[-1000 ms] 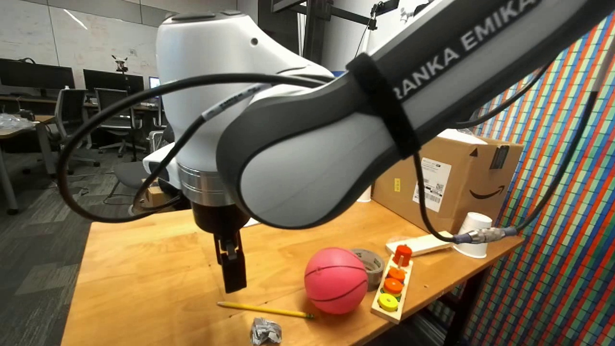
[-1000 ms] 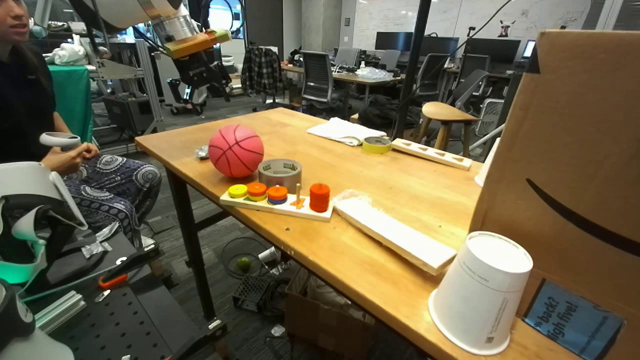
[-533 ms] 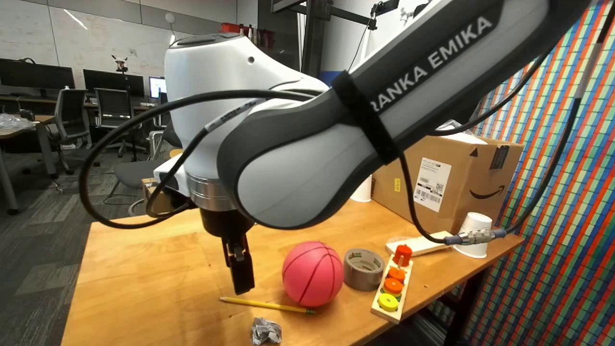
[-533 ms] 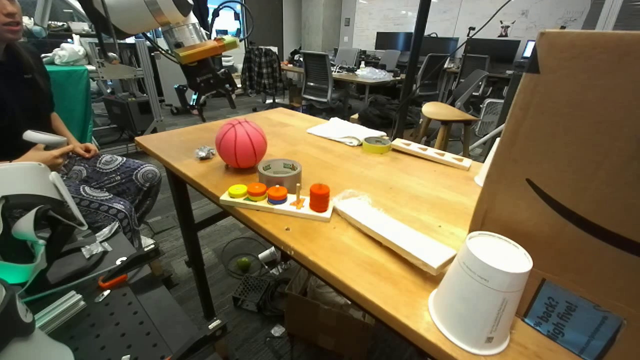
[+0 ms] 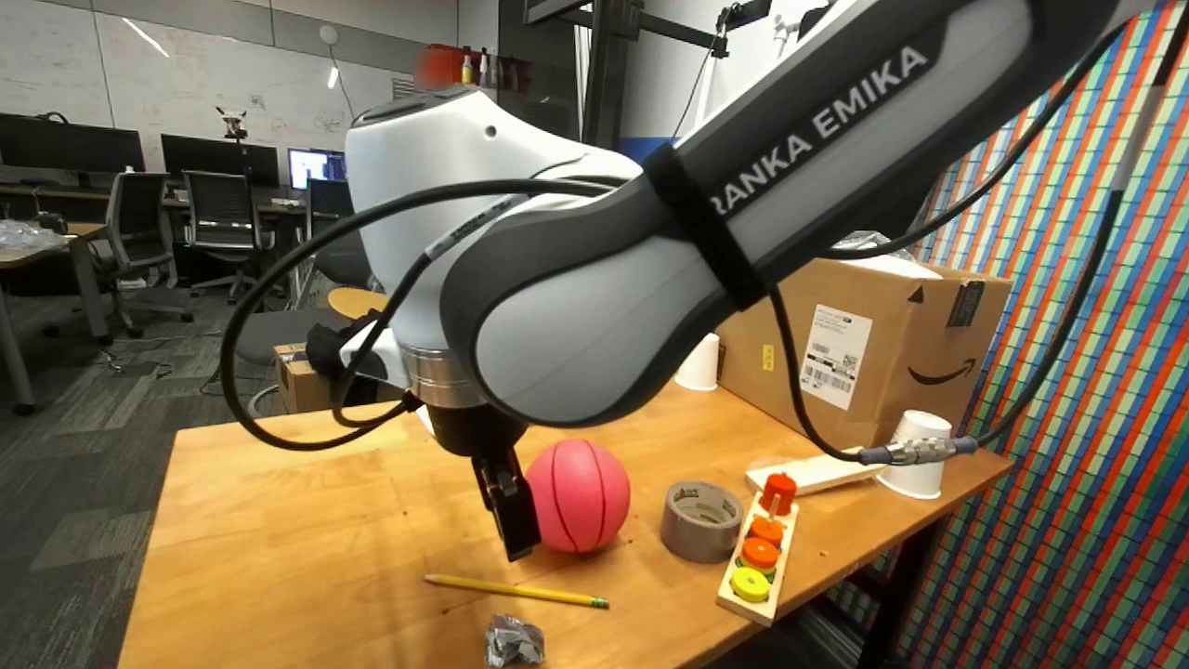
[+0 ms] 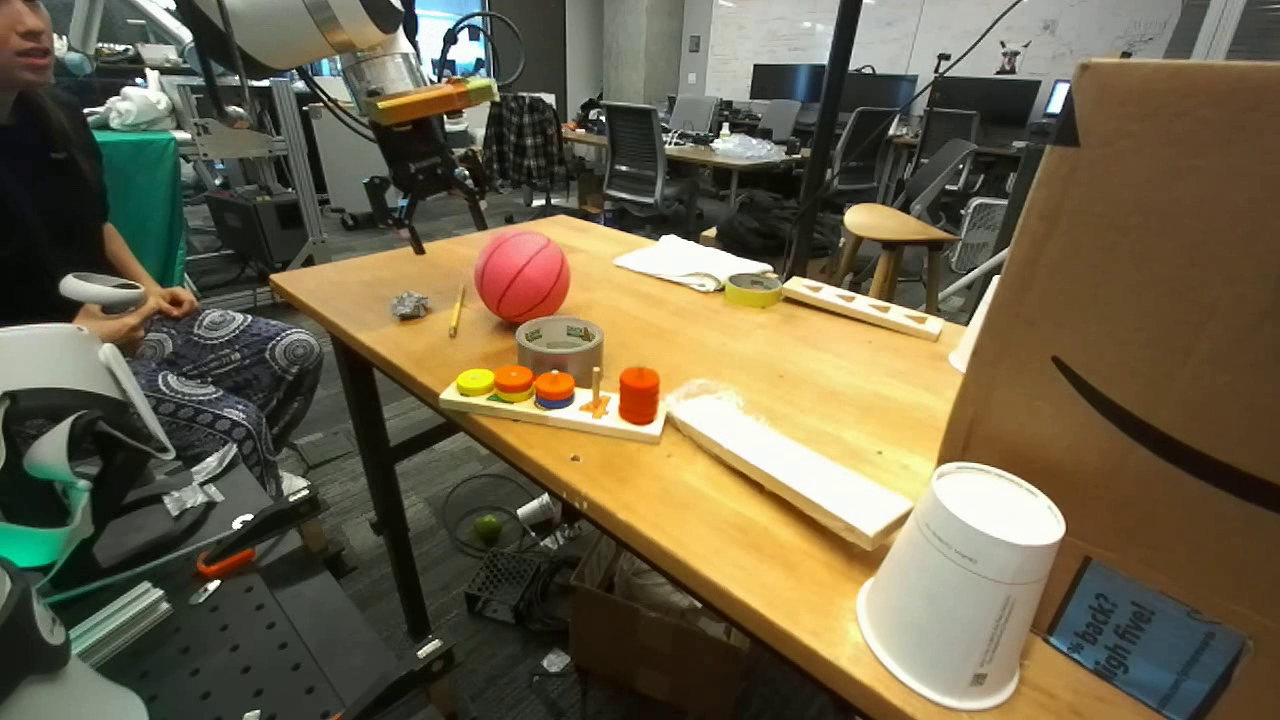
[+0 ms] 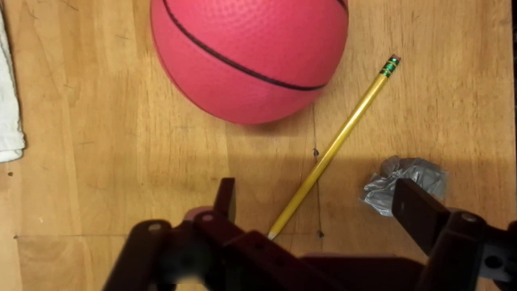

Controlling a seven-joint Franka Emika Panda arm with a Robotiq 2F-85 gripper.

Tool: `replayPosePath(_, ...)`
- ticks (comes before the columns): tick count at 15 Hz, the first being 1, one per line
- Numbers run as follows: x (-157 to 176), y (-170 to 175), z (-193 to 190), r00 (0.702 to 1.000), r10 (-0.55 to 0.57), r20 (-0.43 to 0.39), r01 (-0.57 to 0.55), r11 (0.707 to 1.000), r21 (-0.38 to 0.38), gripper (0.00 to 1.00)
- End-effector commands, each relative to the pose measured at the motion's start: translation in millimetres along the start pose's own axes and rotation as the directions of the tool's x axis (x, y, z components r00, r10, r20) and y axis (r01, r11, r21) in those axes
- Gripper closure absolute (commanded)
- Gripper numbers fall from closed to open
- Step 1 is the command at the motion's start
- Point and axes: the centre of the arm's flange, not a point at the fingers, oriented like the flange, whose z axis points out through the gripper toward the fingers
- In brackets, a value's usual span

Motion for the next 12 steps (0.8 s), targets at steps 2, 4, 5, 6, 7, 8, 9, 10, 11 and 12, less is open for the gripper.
replayPosePath(2,6,9,-1,0.991,-0.133,-0.017,0.133,0.991,0.003,0.00)
replayPosePath(4,7,13,12,0.985,-0.171,0.010,0.170,0.985,0.037,0.00)
replayPosePath(5,4,15,20,0.983,-0.179,0.025,0.177,0.982,0.064,0.00)
replayPosePath(6,-2,16,30,0.982,-0.184,0.038,0.180,0.980,0.088,0.00)
replayPosePath(7,-8,18,38,0.981,-0.189,0.053,0.182,0.977,0.110,0.00)
replayPosePath(8,-16,21,46,0.979,-0.193,0.074,0.182,0.975,0.129,0.00)
replayPosePath(9,-23,26,53,0.977,-0.193,0.091,0.179,0.973,0.145,0.00)
replayPosePath(10,-33,31,59,0.973,-0.202,0.115,0.183,0.970,0.158,0.00)
replayPosePath(11,-42,36,62,0.968,-0.210,0.138,0.186,0.968,0.167,0.00)
replayPosePath(12,-51,43,64,0.962,-0.218,0.164,0.190,0.966,0.173,0.00)
